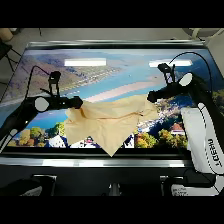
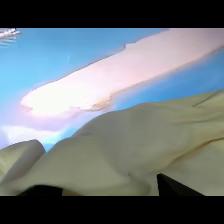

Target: Fold the shirts.

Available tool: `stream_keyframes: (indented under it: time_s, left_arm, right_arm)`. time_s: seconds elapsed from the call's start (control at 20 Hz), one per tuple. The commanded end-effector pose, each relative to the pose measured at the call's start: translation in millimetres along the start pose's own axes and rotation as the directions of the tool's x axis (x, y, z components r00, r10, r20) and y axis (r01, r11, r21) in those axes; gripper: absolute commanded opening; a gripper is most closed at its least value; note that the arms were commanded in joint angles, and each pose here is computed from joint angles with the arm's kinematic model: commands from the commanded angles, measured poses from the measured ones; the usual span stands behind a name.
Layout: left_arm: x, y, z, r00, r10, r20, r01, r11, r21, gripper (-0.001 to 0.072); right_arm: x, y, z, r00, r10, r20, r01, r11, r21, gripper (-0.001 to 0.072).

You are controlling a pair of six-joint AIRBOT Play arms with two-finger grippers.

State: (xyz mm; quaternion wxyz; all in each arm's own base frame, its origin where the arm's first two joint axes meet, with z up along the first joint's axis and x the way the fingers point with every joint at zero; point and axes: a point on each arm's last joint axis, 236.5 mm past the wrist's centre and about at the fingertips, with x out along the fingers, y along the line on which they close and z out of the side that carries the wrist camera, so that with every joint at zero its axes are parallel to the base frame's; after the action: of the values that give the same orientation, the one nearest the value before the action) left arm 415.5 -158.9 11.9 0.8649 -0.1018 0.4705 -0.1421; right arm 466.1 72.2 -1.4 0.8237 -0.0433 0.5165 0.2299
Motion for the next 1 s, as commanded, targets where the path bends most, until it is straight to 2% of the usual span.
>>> stream_keyframes:
  time_s: [0.0,0.1,0.15,0.25,0.4,0.5,0.55,0.6,0.65,0.95]
  left_arm:
    - [-12.1,26.8,-22.4,0.973,0.064,-0.224,-0.063,0.998,0.009,0.0697]
    - [-45.6,60.9,-39.7,0.930,0.123,-0.345,-0.136,0.991,-0.013,0.0697]
    - [-59.9,73.6,-50.5,0.915,0.128,-0.383,-0.149,0.988,-0.026,0.0697]
    - [-73.8,90.1,-76.6,0.903,0.127,-0.411,-0.173,0.982,-0.077,0.0697]
    - [-67.0,78.1,-137.8,0.890,0.027,-0.454,-0.127,0.973,-0.190,0.0697]
    - [-53.8,60.3,-169.3,0.889,-0.049,-0.456,-0.076,0.965,-0.250,0.0697]
    - [-45.8,56.7,-181.3,0.887,-0.062,-0.457,-0.070,0.961,-0.268,0.0696]
    - [-38.6,55.5,-190.5,0.886,-0.065,-0.459,-0.071,0.959,-0.273,0.0697]
    - [-32.5,55.4,-198.6,0.883,-0.062,-0.465,-0.076,0.960,-0.271,0.0697]
    - [-17.9,56.9,-215.1,0.864,-0.057,-0.500,-0.089,0.960,-0.264,0.0695]
  right_arm:
    - [-30.7,-12.6,-14.2,0.997,0.013,-0.080,-0.017,0.999,-0.049,0.0646]
    - [-60.9,-36.7,-42.2,0.989,0.008,-0.145,-0.009,1.000,-0.003,0.0656]
    - [-70.6,-45.5,-63.6,0.980,0.035,-0.195,-0.025,0.998,0.054,0.0599]
    - [-71.4,-39.0,-102.5,0.952,0.145,-0.271,-0.101,0.981,0.168,0.0549]
    - [-45.1,19.8,-137.1,0.880,0.363,-0.307,-0.297,0.924,0.241,0.0547]
    - [-26.2,64.9,-139.3,0.845,0.454,-0.280,-0.405,0.888,0.217,0.0566]
    - [-14.9,79.2,-144.3,0.841,0.453,-0.297,-0.410,0.890,0.198,0.0573]
    - [-4.0,90.1,-148.4,0.839,0.445,-0.313,-0.408,0.895,0.178,0.0653]
    - [8.2,100.4,-149.4,0.846,0.431,-0.315,-0.400,0.902,0.161,0.0688]
    - [37.3,133.1,-144.8,0.863,0.392,-0.318,-0.374,0.920,0.120,0.0688]
